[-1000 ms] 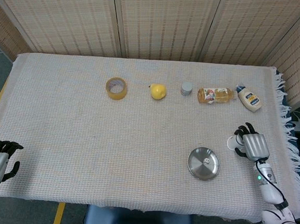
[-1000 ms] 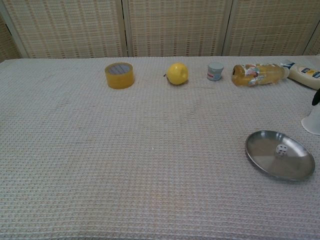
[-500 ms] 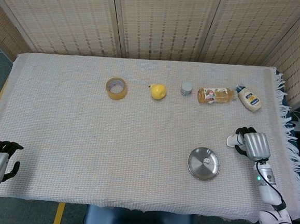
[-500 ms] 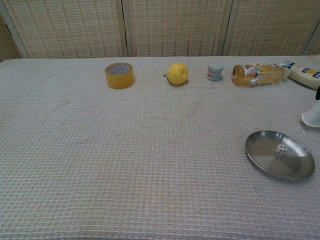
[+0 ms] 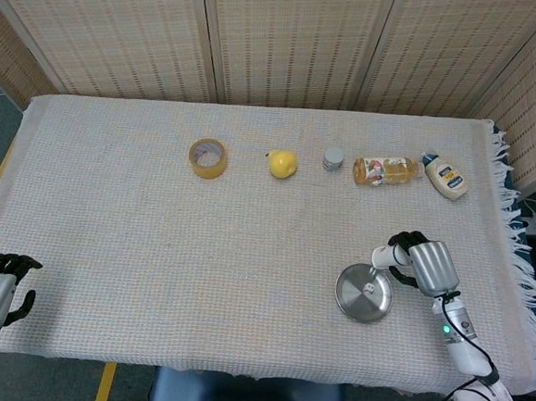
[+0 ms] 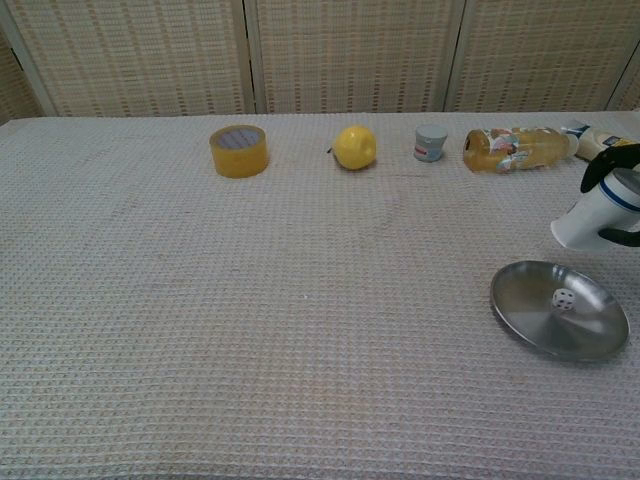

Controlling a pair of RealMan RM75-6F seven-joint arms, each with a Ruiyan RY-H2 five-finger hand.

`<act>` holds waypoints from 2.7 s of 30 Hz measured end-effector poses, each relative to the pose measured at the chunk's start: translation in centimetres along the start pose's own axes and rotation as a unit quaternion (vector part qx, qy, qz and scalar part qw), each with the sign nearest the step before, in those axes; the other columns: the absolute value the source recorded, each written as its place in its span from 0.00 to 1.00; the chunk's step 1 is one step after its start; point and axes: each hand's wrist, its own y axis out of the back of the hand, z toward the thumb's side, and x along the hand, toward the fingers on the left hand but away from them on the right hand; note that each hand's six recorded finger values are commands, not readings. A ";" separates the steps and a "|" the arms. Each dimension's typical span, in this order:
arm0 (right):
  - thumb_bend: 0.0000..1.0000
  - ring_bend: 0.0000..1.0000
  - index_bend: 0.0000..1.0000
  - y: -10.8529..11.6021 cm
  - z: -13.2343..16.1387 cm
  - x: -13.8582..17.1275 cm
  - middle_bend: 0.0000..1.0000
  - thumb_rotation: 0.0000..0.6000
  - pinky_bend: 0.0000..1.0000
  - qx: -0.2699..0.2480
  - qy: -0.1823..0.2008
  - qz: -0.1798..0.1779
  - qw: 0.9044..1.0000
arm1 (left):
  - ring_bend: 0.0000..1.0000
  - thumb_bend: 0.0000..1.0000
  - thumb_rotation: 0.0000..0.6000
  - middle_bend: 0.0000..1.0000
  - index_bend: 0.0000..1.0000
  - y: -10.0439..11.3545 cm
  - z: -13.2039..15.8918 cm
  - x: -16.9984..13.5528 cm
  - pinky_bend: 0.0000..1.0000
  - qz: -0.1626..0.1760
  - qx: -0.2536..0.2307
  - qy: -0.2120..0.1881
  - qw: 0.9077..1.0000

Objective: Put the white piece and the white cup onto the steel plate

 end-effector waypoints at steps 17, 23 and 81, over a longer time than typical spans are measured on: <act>0.23 0.37 0.56 -1.2 3.1 1.9 0.46 1.00 0.75 -0.018 0.016 0.134 0.991 | 0.15 0.46 1.00 0.23 0.29 0.1 -0.1 0.0 0.15 -0.003 -0.004 0.003 1.000; 0.23 0.37 0.56 -2.7 3.3 1.6 0.46 1.00 0.75 -0.016 0.018 0.149 0.989 | 0.15 0.46 1.00 0.23 0.29 0.1 -0.1 -0.1 0.15 -0.003 -0.004 0.002 1.000; 0.23 0.37 0.56 -5.7 6.9 2.5 0.46 1.00 0.75 -0.056 0.105 0.149 0.982 | 0.15 0.46 1.00 0.23 0.29 0.0 -0.2 0.0 0.15 -0.013 -0.009 0.007 1.000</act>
